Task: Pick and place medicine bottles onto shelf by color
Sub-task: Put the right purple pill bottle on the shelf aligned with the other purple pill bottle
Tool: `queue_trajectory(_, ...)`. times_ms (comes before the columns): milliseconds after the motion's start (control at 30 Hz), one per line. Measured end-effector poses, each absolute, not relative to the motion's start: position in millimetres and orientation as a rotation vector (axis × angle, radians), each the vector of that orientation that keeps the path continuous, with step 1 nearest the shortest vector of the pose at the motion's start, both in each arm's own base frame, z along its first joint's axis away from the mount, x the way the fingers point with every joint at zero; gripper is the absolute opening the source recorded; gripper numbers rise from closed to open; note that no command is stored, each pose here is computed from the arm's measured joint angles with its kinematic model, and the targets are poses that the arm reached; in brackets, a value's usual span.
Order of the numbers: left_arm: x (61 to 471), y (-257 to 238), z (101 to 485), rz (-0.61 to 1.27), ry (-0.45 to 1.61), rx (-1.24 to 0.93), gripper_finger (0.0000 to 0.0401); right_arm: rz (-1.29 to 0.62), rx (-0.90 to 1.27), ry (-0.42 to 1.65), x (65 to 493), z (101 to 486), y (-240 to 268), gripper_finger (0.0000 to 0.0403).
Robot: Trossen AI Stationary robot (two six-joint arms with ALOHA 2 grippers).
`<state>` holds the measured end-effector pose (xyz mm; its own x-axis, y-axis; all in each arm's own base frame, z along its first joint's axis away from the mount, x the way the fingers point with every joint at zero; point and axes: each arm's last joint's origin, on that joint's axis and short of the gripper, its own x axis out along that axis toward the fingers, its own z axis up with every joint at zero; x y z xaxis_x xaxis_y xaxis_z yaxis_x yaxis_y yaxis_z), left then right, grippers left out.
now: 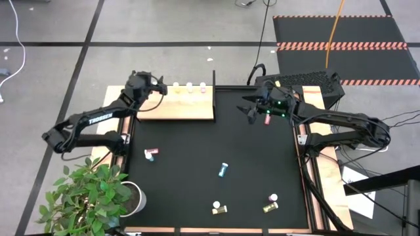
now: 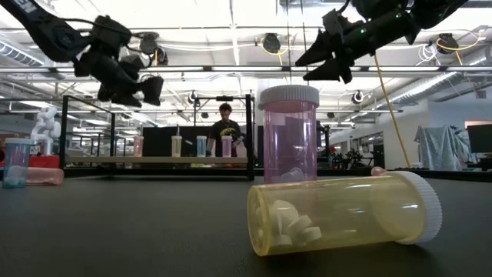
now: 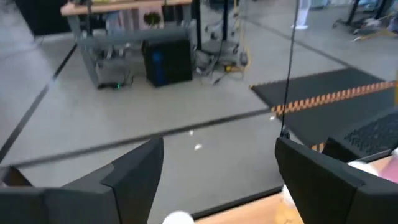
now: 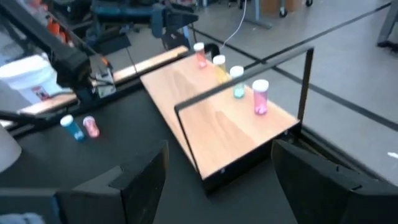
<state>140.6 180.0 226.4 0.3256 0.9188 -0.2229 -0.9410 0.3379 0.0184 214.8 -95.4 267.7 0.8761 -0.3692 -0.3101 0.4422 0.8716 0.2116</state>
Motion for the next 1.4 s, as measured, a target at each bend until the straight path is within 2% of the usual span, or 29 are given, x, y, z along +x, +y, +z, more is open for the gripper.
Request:
queue_trajectory(167,145,169,250,1.176,0.122,-0.081,0.0311,-0.453,0.342,0.203,206,277,-96,0.0279)
queue_trajectory(400,175,152,306,1.028,0.076,0.103,0.0311,-0.485,0.457,0.129,186,292,-93,0.0279)
queue_trajectory(633,218,135,354,0.88,0.059,0.148,0.0312,-0.623,0.56,0.347,167,293,-87,0.0279)
queue_trajectory(833,270,115,370,0.735,0.056,0.14,0.0312,-0.634,0.577,0.545,160,277,-82,0.0279)
queue_trajectory(967,299,99,373,0.652,0.106,0.095,0.0312,-0.566,0.566,0.575,162,263,-78,0.027)
queue_trajectory(1100,314,92,373,0.612,0.215,0.071,0.0312,-0.707,0.817,0.543,160,242,-80,0.0247)
queue_trajectory(1300,299,103,379,0.614,0.439,0.016,0.0312,-0.892,1.009,0.7,157,212,-80,0.0206)
queue_trajectory(1400,287,114,379,0.569,0.539,-0.032,0.0312,-1.005,1.11,0.77,158,212,-85,0.0187)
